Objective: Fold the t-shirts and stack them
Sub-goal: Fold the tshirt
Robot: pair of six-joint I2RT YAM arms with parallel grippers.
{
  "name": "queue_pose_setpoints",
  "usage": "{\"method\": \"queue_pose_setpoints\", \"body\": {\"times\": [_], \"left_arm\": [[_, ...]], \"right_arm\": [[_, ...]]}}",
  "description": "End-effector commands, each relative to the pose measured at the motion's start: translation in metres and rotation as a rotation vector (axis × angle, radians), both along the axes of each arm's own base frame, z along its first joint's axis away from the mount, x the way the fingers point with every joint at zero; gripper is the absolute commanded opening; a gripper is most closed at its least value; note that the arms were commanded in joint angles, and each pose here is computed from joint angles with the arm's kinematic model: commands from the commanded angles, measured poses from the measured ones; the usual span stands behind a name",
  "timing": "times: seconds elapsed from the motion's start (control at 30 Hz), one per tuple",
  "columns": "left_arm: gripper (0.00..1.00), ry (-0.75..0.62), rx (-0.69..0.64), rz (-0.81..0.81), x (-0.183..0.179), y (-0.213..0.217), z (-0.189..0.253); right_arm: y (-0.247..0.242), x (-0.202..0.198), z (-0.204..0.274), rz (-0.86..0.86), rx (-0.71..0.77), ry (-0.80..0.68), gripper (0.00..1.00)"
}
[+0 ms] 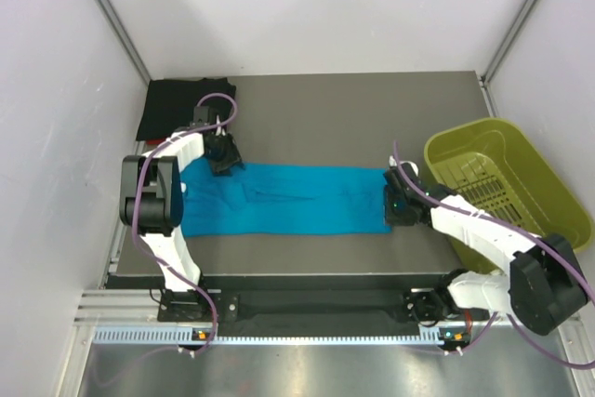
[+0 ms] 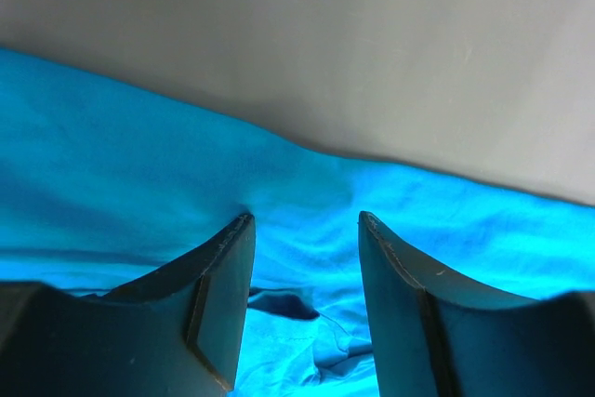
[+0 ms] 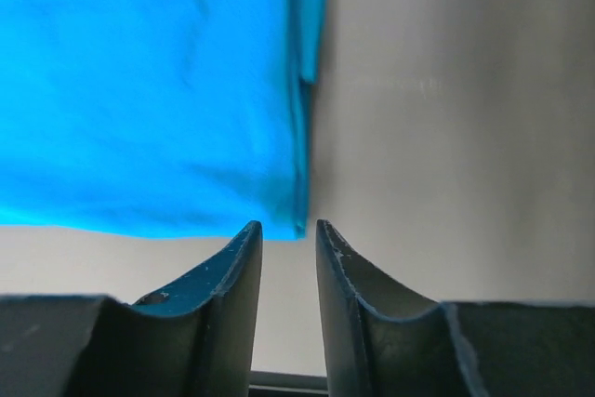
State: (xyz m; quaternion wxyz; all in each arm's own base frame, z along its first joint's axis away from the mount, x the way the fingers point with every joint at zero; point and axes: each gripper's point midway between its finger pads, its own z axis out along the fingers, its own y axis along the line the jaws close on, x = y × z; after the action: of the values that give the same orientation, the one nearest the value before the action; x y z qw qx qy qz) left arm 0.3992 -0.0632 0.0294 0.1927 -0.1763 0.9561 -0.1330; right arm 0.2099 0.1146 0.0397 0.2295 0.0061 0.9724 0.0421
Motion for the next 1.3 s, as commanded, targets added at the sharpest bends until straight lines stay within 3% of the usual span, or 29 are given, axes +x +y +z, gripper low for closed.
{"method": "queue_pose_setpoints", "body": {"times": [0.0,0.3,0.5,0.67,0.77,0.87,1.27], "left_arm": [[0.54,0.029,0.078,0.033,0.002,0.024,-0.016],[0.54,-0.11,-0.037,-0.041,0.026,-0.015,0.039],[0.54,-0.208,-0.171,-0.214,0.035,-0.089,0.065],[0.54,-0.182,-0.241,-0.273,0.038,-0.12,0.039],[0.54,-0.156,-0.235,-0.266,0.037,-0.12,0.019],[0.54,-0.119,-0.203,-0.261,0.033,-0.114,-0.001],[0.54,-0.044,-0.156,-0.245,0.025,-0.105,-0.041]], "right_arm": [[0.01,0.028,0.025,-0.006,0.019,-0.084,0.31],[0.013,0.039,0.003,-0.002,-0.015,-0.043,0.3],[0.01,0.034,-0.005,-0.008,-0.023,-0.029,0.24],[0.004,0.029,-0.009,-0.016,-0.045,-0.019,0.15],[0.002,0.025,-0.011,-0.021,-0.044,-0.014,0.11],[0.0,0.019,-0.012,-0.017,-0.044,-0.005,0.0],[-0.005,0.003,-0.01,-0.034,-0.019,0.0,0.0]]}}
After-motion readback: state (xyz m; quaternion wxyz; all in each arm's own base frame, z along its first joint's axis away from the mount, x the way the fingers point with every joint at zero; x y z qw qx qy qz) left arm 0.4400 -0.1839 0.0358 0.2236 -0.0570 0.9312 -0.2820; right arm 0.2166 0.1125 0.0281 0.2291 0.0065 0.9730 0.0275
